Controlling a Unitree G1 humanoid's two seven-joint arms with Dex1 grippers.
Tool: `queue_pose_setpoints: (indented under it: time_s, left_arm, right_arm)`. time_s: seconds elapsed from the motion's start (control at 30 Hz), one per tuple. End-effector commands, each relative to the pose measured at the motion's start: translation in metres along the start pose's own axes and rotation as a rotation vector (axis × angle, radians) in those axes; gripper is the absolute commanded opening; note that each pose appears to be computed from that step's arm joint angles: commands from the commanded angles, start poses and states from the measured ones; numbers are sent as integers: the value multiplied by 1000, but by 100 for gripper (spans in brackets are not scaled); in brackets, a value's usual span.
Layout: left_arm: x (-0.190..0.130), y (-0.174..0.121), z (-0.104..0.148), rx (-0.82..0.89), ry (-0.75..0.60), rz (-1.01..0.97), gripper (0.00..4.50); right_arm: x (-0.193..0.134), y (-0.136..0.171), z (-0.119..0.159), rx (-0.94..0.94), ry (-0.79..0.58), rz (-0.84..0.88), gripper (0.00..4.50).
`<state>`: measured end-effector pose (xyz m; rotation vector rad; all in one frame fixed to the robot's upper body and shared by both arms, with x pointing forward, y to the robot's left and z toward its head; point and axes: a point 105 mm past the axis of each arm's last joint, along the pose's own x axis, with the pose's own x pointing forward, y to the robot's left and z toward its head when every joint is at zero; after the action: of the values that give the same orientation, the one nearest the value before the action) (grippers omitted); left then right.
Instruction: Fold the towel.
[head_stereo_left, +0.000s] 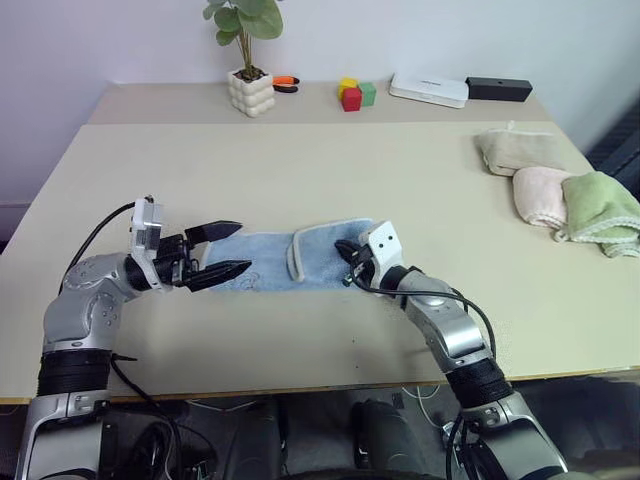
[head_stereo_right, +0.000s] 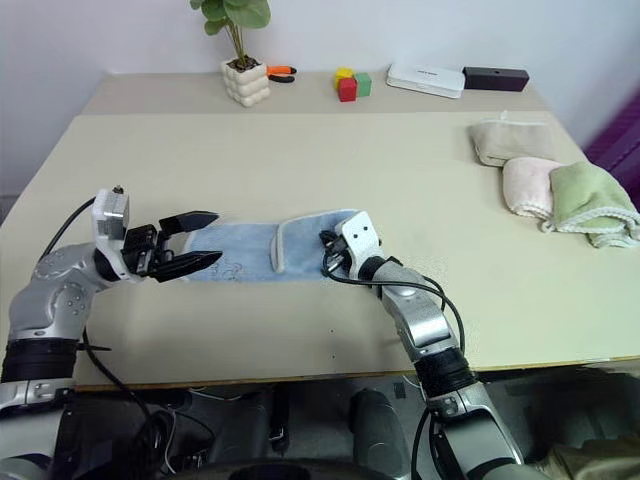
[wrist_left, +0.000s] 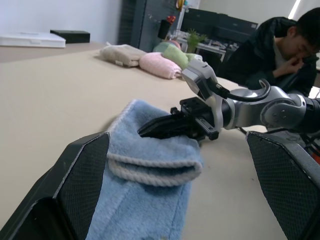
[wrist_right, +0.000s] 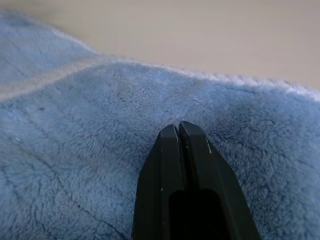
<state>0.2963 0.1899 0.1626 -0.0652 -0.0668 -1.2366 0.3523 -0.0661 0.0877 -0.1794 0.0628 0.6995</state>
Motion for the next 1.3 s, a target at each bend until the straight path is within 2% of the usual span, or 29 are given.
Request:
queue_pose_setpoints:
  time_s: [0.03,0.1,0.17,0.33,0.43,0.6,0.8,0.93,1.03,1.13,1.2,1.3]
  left_arm:
    - [-1,-2,10,20,-22,5,450]
    - [-3,-2,8,-2,-19,24,450]
    - [-5,-3,7,-26,-18,36,450]
    - [-8,-3,8,-97,-32,95,450]
    - [-9,-3,10,-145,-58,126,450]
    - [2,-18,17,-279,-147,188,450]
    - [-4,-33,17,-556,-220,333,450]
    - [-18,-46,-8,-776,-228,430,450]
    - [-21,-42,-12,-811,-282,527,450]
    - [-17,-48,-37,-838,-177,633,450]
    - [-20,-52,-49,-898,-174,695,450]
    - [-26,-55,-50,-910,-208,749,450]
  right_arm:
    - [0,3,2,-16,3,37,29]
    - [-1,4,7,-11,-16,51,92]
    - [-1,6,14,-22,-32,76,178]
    - [-6,4,37,-21,-89,121,440]
    - [-5,-4,52,25,-129,96,446]
    - [-9,-4,71,11,-171,146,446]
    - [-35,1,97,-49,-222,290,446]
    - [-46,-21,106,-96,-230,269,446]
    - [-47,-23,104,-103,-219,271,446]
    - [-44,-22,103,-107,-217,266,446]
    - [-43,-21,102,-103,-219,266,446]
    - [-43,-21,99,-100,-215,263,446]
